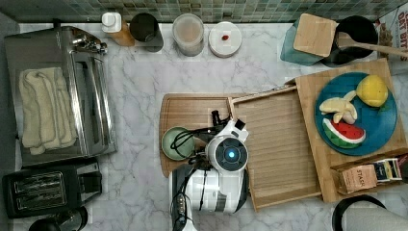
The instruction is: Open the drawer.
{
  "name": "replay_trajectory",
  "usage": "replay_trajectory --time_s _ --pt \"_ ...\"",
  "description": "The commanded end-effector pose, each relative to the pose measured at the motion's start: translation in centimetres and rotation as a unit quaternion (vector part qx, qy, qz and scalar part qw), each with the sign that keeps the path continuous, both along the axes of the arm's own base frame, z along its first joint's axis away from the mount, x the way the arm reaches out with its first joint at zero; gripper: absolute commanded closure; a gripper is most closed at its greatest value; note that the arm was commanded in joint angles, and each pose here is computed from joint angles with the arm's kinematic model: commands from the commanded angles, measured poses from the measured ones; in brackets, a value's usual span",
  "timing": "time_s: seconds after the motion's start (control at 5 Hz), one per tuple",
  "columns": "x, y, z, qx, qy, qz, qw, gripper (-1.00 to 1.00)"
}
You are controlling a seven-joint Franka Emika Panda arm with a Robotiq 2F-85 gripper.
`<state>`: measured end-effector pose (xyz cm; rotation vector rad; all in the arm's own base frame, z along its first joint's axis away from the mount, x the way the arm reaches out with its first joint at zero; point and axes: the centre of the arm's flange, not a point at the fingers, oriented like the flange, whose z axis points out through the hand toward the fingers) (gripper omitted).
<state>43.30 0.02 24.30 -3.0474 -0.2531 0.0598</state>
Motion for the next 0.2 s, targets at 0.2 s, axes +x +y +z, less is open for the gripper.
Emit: replay_trajectory --time_s 0.2 --pt "-2.72 5.97 0.04 0.006 0.041 0.065 0.997 -1.00"
